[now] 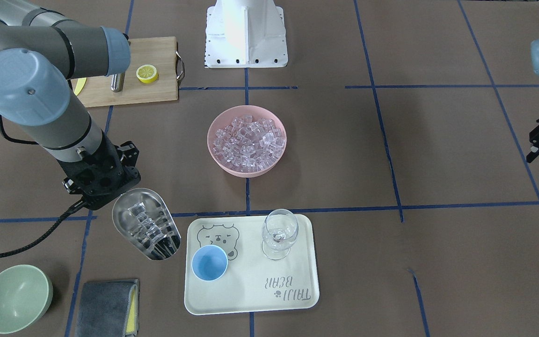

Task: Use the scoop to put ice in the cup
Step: 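Tilt the scoop over the light-blue cup with the right gripper to pour ice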

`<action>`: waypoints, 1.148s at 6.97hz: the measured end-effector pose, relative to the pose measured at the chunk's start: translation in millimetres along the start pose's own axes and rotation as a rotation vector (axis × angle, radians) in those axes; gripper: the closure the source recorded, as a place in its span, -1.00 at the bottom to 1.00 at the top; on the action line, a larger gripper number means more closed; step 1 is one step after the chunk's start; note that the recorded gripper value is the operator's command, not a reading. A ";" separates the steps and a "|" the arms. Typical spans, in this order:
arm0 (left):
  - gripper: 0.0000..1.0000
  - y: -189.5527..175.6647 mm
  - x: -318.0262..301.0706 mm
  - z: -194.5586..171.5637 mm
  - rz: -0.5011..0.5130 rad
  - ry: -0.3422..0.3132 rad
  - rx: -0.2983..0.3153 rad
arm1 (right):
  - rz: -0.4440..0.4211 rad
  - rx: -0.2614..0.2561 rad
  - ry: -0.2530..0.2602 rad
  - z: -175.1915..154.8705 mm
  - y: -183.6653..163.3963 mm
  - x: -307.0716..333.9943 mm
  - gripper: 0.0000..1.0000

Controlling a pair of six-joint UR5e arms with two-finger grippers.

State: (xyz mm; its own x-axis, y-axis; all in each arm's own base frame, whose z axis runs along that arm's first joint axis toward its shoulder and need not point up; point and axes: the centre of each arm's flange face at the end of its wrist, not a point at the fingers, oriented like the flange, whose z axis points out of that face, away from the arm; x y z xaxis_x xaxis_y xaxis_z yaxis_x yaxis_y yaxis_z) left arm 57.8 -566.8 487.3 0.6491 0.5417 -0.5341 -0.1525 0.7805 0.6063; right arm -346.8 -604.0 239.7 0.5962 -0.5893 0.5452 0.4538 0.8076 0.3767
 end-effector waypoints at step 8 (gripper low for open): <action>-1.00 -1.5 -8.0 -9.2 -0.011 -0.011 0.012 | 0.098 -0.218 0.011 -8.9 -67.8 -53.2 1.00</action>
State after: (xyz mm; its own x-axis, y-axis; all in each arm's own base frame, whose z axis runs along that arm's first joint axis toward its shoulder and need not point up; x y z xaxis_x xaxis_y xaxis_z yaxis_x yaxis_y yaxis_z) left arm 46.0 -569.5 485.2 0.6586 0.5299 -0.5343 -0.1368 0.7825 0.6074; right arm -403.4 -627.7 178.5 0.6511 -0.5093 0.5627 0.5250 0.8377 0.1508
